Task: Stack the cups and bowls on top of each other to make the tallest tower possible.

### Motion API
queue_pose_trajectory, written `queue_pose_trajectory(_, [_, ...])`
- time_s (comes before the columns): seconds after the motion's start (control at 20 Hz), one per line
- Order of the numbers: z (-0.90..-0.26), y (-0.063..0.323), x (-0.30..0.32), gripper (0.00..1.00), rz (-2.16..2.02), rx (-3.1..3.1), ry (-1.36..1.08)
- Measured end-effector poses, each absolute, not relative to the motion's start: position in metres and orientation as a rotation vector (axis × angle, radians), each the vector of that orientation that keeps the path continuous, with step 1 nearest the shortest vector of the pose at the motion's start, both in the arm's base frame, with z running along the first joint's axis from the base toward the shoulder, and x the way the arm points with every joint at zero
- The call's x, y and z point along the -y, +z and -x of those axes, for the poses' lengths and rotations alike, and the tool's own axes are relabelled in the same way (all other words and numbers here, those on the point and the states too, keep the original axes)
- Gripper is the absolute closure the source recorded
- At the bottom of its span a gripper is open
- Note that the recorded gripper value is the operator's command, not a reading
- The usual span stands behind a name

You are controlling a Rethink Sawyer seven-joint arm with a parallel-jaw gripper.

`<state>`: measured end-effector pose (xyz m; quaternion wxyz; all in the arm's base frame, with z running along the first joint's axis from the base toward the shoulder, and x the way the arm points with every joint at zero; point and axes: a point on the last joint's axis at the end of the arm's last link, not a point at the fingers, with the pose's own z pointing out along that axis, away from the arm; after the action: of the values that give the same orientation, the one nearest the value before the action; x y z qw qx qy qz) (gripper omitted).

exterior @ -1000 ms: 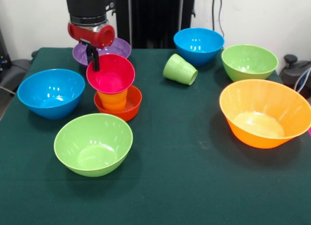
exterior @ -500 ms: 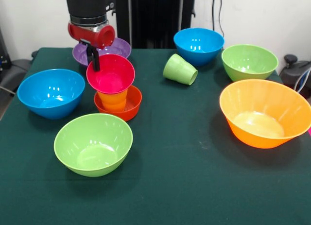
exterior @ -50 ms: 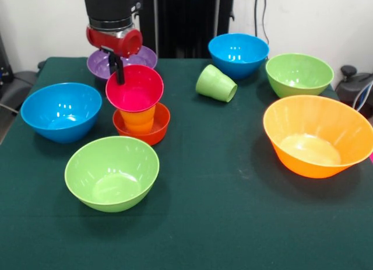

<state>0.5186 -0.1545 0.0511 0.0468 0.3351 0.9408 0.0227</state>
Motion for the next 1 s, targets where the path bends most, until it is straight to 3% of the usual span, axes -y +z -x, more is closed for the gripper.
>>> queue_pose_trajectory(0.75, [-0.519, 0.051, 0.139, 1.0, -0.993, -2.877, 0.073])
queue_pose_trajectory(0.8, [-0.519, 0.051, 0.138, 0.0, -0.991, -2.879, 0.074])
queue_pose_trajectory(1.0, [-0.52, 0.051, 0.131, 0.0, -0.966, -2.876, 0.064])
